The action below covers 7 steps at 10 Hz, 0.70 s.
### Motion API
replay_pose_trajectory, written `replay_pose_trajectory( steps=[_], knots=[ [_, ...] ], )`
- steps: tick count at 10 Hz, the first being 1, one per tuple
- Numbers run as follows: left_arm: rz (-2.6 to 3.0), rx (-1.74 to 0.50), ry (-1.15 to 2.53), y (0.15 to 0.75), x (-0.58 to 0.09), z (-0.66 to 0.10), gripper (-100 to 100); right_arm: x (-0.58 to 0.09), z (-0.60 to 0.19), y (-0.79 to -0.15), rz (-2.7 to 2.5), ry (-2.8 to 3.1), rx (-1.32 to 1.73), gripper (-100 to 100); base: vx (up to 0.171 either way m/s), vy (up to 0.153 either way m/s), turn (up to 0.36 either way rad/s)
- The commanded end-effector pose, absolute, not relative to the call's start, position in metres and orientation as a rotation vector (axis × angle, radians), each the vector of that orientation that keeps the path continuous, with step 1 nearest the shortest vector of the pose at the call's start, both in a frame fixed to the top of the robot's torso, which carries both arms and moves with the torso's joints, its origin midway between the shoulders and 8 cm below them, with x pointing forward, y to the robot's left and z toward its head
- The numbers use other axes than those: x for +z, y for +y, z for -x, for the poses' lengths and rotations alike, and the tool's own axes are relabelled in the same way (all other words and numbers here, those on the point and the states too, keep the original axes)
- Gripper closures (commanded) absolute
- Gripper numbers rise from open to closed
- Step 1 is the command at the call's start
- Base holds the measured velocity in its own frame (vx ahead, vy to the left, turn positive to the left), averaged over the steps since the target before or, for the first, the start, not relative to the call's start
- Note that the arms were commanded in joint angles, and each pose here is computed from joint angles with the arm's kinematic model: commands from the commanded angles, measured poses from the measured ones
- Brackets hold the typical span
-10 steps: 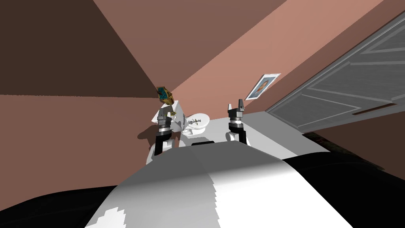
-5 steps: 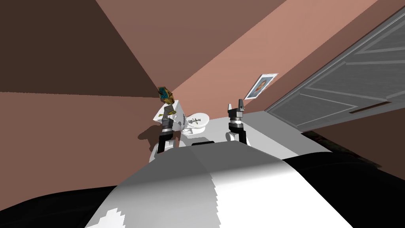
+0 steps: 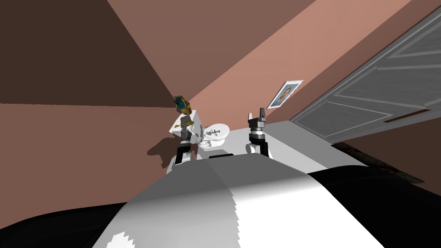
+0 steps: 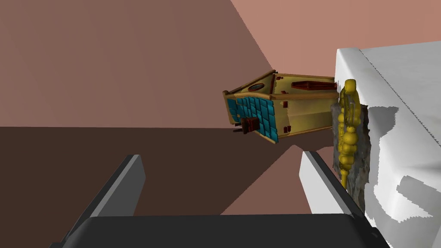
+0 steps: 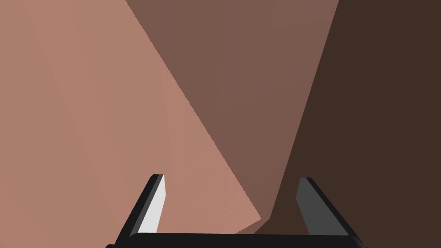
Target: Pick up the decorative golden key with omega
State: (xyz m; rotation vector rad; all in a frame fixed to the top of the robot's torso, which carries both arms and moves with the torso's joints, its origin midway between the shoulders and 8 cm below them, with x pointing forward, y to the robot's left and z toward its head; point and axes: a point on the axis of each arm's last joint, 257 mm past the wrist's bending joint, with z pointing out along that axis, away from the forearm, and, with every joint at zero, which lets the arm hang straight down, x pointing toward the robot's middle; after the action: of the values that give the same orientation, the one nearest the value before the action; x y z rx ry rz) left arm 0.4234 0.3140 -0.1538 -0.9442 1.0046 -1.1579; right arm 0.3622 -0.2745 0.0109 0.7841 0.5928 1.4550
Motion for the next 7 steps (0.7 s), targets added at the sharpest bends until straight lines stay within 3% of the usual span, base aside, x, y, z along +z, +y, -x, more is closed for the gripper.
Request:
replay_pose_trajectory(
  steps=[1,7],
  knots=[
    [0.98,-1.155,1.023,0.314,-0.17,-0.425,-100,0.011,-0.362,-0.274,-0.784,0.593,1.455,0,0.104,0.118,-0.01],
    [1.148,-1.169,1.05,0.307,-0.228,-0.434,-100,0.011,-0.362,-0.274,-0.784,0.593,1.455,0,0.1,0.094,-0.01]
  ],
)
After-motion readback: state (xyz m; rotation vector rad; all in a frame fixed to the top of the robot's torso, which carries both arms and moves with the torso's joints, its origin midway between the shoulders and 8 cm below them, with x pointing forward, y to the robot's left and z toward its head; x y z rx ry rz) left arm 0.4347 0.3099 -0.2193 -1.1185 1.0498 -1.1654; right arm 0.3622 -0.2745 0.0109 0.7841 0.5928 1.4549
